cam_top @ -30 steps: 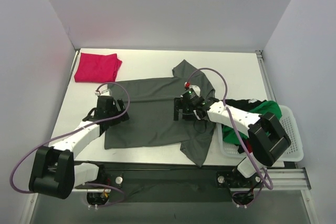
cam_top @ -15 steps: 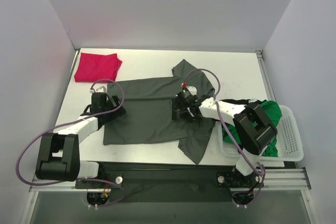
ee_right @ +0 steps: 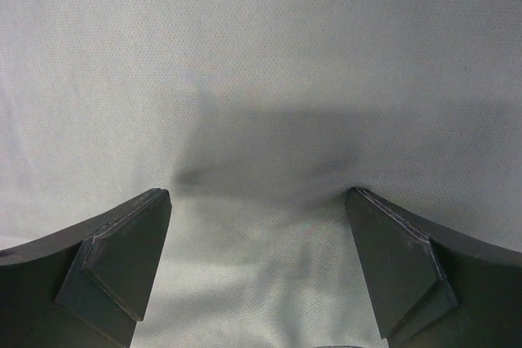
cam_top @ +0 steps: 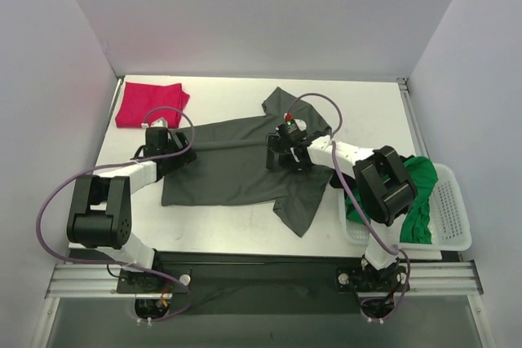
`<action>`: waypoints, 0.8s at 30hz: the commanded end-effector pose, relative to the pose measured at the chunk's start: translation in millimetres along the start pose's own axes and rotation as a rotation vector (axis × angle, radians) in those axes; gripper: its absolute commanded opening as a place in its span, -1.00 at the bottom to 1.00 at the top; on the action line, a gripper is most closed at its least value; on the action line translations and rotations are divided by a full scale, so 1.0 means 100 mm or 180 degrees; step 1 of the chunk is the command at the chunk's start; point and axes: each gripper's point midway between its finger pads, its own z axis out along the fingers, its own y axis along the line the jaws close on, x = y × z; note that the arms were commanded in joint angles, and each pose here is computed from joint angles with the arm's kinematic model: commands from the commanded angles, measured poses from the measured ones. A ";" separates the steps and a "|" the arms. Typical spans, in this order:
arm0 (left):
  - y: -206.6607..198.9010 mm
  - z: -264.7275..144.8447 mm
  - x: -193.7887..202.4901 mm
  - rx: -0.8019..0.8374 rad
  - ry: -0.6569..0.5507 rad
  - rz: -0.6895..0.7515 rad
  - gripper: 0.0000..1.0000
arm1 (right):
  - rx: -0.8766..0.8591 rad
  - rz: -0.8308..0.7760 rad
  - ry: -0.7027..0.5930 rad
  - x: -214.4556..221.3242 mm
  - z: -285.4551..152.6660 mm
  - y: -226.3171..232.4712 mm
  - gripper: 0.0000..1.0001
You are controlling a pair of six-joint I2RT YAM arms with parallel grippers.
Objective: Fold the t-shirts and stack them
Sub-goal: Grap the side of the flattened tshirt closest away from the robot with both arms
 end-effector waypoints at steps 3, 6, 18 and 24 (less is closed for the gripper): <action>-0.01 0.14 -0.13 -0.0083 0.0012 0.0037 0.80 | -0.0037 -0.0022 0.0216 -0.06 0.13 0.00 0.90; -0.03 0.19 -0.25 -0.0141 -0.0056 0.0070 0.80 | -0.0091 -0.0009 0.0200 -0.19 0.15 0.03 0.89; 0.00 -0.14 -0.50 -0.0534 -0.0395 0.0311 0.82 | -0.0211 -0.0205 0.0061 -0.51 -0.04 0.16 0.89; 0.10 -0.51 -0.38 -0.0877 -0.0506 0.0507 0.82 | -0.0373 -0.0214 -0.0097 -0.64 -0.31 0.24 0.89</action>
